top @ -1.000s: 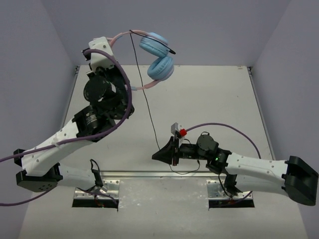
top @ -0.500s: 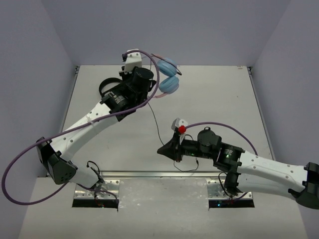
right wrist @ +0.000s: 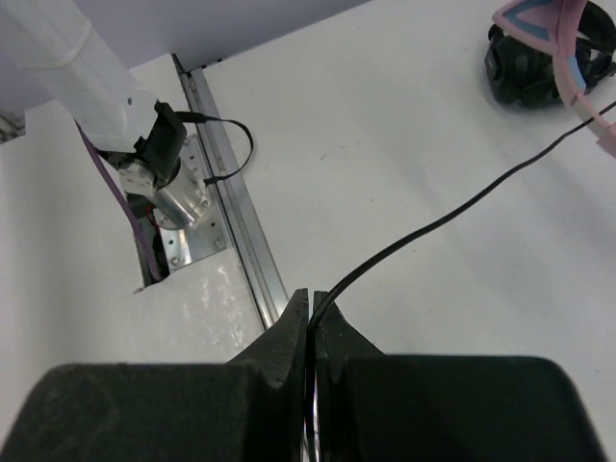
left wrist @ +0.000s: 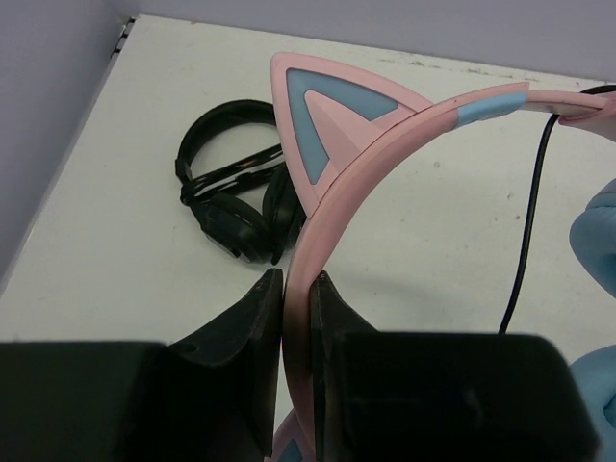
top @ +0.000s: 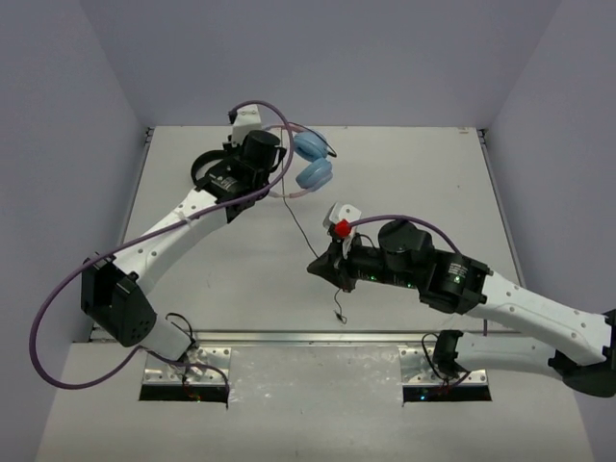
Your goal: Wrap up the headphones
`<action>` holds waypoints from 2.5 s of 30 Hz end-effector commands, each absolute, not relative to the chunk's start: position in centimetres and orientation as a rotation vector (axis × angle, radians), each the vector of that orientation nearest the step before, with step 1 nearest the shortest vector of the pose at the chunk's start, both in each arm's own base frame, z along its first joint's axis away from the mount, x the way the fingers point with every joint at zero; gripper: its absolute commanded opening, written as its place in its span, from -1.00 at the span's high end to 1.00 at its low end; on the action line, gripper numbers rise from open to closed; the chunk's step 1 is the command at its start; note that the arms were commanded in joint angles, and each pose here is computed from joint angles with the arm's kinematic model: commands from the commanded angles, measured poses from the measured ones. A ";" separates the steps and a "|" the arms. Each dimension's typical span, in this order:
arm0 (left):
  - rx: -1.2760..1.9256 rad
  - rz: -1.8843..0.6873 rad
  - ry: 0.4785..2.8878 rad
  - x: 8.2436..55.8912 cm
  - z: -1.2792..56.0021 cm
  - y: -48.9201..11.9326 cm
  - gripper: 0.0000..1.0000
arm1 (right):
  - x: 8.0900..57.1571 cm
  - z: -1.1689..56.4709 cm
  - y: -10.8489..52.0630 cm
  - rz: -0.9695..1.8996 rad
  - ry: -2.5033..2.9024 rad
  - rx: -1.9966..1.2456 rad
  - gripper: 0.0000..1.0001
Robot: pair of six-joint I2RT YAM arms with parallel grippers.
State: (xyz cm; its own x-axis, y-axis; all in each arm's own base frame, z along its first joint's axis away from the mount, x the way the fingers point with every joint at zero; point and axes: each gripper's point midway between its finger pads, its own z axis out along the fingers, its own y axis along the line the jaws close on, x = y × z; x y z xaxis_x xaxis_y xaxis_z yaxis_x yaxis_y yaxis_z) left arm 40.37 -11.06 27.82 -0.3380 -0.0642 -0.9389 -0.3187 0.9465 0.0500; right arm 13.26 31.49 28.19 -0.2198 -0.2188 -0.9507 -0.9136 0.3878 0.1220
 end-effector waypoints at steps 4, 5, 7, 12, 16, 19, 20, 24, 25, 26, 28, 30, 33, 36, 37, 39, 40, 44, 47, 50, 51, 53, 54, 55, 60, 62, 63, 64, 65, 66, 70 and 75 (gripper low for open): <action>-0.193 0.065 1.837 42.6 27.3 -14.1 0.99 | 14.4 32.7 30.8 0.766 1.605 -1.096 0.97; -0.166 0.041 1.834 42.3 27.1 -14.8 0.99 | 15.1 33.1 30.7 0.711 1.607 -1.100 0.97; -0.075 -0.004 1.816 41.9 27.1 -16.3 0.99 | 15.8 33.5 30.5 0.660 1.602 -1.097 0.97; 0.216 -0.037 1.787 39.6 26.2 -21.5 0.99 | 17.8 35.3 29.2 0.513 1.549 -1.074 0.97; 0.404 -0.173 1.728 37.3 26.0 -24.1 0.99 | 19.1 35.2 28.1 0.414 1.543 -1.084 0.97; 0.552 -0.226 1.703 35.5 25.9 -25.4 0.99 | 20.8 34.2 26.4 0.335 1.579 -1.058 0.97; 0.585 -0.239 1.697 35.0 25.8 -25.4 0.99 | 22.2 34.0 25.2 0.305 1.606 -1.010 0.97; 0.693 -0.301 1.655 33.2 25.4 -26.0 0.99 | 24.7 34.0 21.4 0.244 1.650 -0.878 0.97; 0.715 -0.307 1.651 33.0 25.3 -26.1 0.99 | 25.2 34.3 20.8 0.221 1.640 -0.860 0.97; 0.747 -0.332 1.658 32.6 25.1 -26.5 0.99 | 26.1 34.5 19.6 0.184 1.650 -0.824 0.97; 0.792 -0.362 1.658 32.0 24.8 -27.0 0.99 | 27.0 34.7 18.3 0.128 1.657 -0.804 0.97; 0.823 -0.379 1.664 31.6 24.7 -27.3 0.99 | 28.5 34.8 16.5 0.065 1.682 -0.752 0.97; 0.854 -0.409 1.641 31.1 25.4 -27.6 0.99 | 30.5 33.8 14.6 0.015 1.730 -0.711 0.97; 0.873 -0.410 1.643 30.3 25.8 -27.2 0.99 | 32.2 32.5 13.3 -0.042 1.757 -0.670 0.97; 0.873 -0.414 1.625 30.1 26.4 -27.1 0.99 | 33.1 32.1 12.7 -0.058 1.774 -0.641 0.97; 0.865 -0.421 1.607 29.8 27.2 -27.0 0.99 | 33.6 31.2 12.7 -0.043 1.792 -0.645 0.97; 0.871 -0.429 1.596 29.5 27.8 -26.9 0.99 | 34.2 30.8 12.5 -0.037 1.805 -0.627 0.97; 0.870 -0.452 1.561 28.8 29.4 -26.8 0.99 | 34.8 30.6 13.3 0.057 1.812 -0.614 0.97; 0.823 -0.431 1.546 29.0 30.7 -26.1 0.99 | 34.6 30.3 14.4 0.145 1.812 -0.611 0.97; 0.797 -0.450 1.514 28.4 32.4 -25.8 0.99 | 34.3 28.7 15.4 0.214 1.831 -0.624 0.98; 0.779 -0.468 1.493 28.0 33.6 -25.6 0.99 | 34.2 28.5 15.8 0.239 1.829 -0.629 0.97; 0.752 -0.480 1.473 27.5 34.9 -25.5 0.99 | 33.6 27.9 16.8 0.310 1.830 -0.659 0.90; 0.715 -0.490 1.454 27.2 36.4 -25.2 1.00 | 33.3 28.1 17.4 0.356 1.818 -0.661 0.87; 0.690 -0.484 1.451 27.2 37.0 -25.0 0.99 | 33.2 28.2 17.7 0.375 1.811 -0.664 0.85; 0.492 -0.505 1.416 26.8 42.1 -22.8 0.99 | 32.0 28.9 20.1 0.579 1.748 -0.639 0.78; 0.454 -0.554 1.418 26.2 43.5 -22.6 0.99 | 31.2 29.0 21.5 0.686 1.722 -0.657 0.76; 0.431 -0.602 1.405 25.7 45.1 -22.8 0.99 | 31.1 29.7 22.2 0.752 1.694 -0.634 0.76; 0.442 -0.613 1.405 25.6 45.6 -23.0 0.99 | 31.0 29.6 22.8 0.796 1.688 -0.633 0.76; 0.431 -0.641 1.439 25.3 45.4 -23.1 0.99 | 30.7 29.0 23.2 0.840 1.697 -0.629 0.76; 0.407 -0.658 1.440 25.3 46.4 -23.0 0.99 | 30.4 30.1 24.1 0.909 1.647 -0.621 0.76; 0.293 -0.642 1.458 25.4 48.3 -21.3 0.99 | 30.0 29.0 25.4 1.045 1.627 -0.591 0.67; 0.222 -0.736 1.409 24.1 52.0 -20.7 0.99 | 28.8 28.6 28.9 1.205 1.557 -0.578 0.48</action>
